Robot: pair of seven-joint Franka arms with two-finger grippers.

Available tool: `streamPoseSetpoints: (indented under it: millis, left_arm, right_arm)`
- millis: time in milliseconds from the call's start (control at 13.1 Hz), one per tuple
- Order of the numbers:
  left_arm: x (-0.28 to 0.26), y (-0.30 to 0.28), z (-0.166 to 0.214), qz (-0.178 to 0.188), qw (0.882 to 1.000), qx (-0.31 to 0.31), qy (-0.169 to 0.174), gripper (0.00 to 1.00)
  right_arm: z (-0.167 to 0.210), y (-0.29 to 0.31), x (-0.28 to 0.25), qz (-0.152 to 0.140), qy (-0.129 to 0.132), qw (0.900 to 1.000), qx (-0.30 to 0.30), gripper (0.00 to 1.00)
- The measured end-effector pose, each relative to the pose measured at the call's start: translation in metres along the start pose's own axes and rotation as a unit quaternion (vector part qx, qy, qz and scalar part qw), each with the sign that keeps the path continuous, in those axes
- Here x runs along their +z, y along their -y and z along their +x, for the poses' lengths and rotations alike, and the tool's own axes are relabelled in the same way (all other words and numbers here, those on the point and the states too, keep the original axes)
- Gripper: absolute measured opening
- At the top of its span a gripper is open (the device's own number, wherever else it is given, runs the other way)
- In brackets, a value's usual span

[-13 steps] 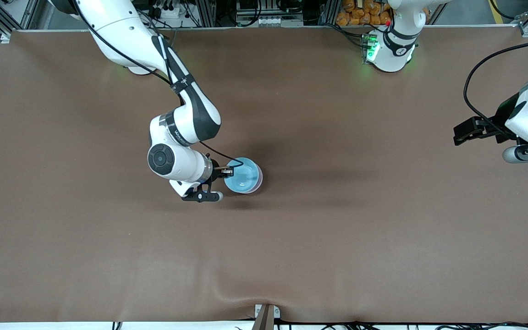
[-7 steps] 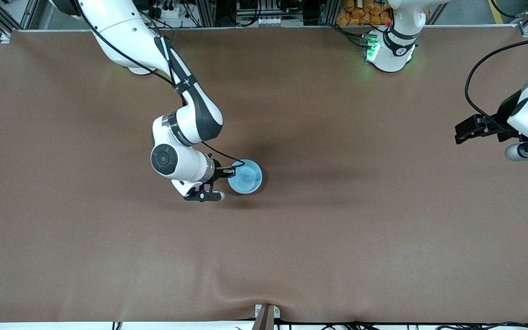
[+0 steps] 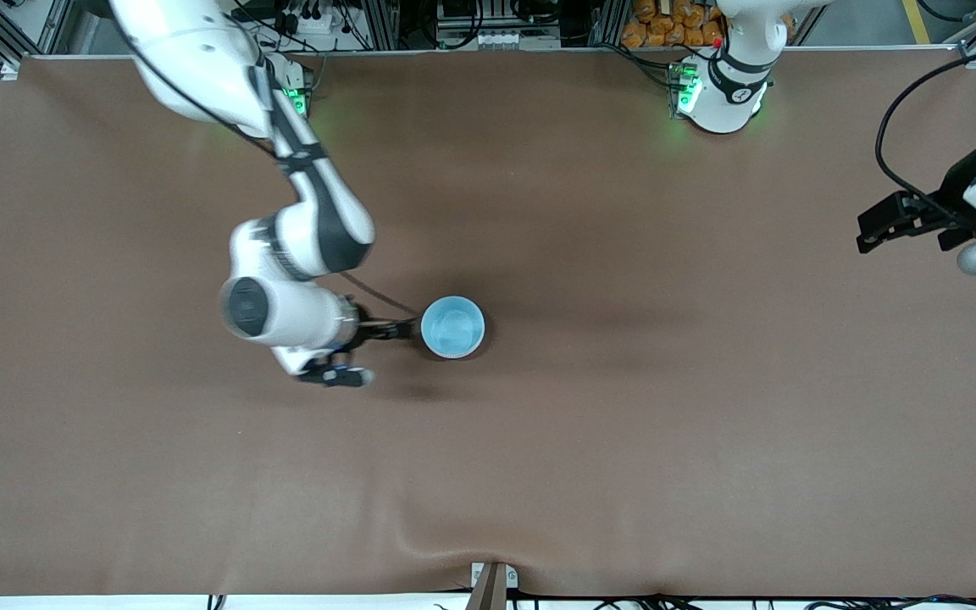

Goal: Stack pink and blue bowls on white bowl

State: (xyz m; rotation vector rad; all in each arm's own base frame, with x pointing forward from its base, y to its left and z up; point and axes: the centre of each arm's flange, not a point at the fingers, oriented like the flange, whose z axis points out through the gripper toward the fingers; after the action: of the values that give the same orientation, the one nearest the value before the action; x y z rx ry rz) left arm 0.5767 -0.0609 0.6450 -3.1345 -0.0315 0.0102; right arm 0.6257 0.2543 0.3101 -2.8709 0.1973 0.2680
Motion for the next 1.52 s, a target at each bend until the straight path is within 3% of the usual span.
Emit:
streamPoseSetpoints:
  millis: [380,685,913,1141,1522]
  left_arm:
    - [-0.003,0.014,-0.023,-0.018,1.0,-0.005,0.01,1.0]
    - [-0.009,0.016,-0.046,-0.015,1.0,-0.007,0.01,1.0]
    - [-0.016,0.021,-0.056,-0.014,1.0,-0.012,0.005,1.0]
    - [-0.013,0.024,-0.056,-0.014,1.0,-0.015,0.008,1.0]
    - [-0.011,0.038,-0.055,-0.014,0.999,-0.028,0.01,1.0]
  right_arm:
    - [-0.016,-0.095,-0.173,-0.044,-0.041,0.998,-0.011,1.0]
    - [-0.036,-0.199,-0.263,-0.043,-0.058,0.996,-0.045,1.0]
    - [-0.064,-0.241,-0.306,-0.039,-0.051,0.997,-0.047,1.0]
    - [-0.085,-0.25,-0.334,-0.07,-0.032,0.996,-0.042,1.0]
    - [-0.101,-0.244,-0.357,-0.087,-0.045,0.995,-0.033,1.0]
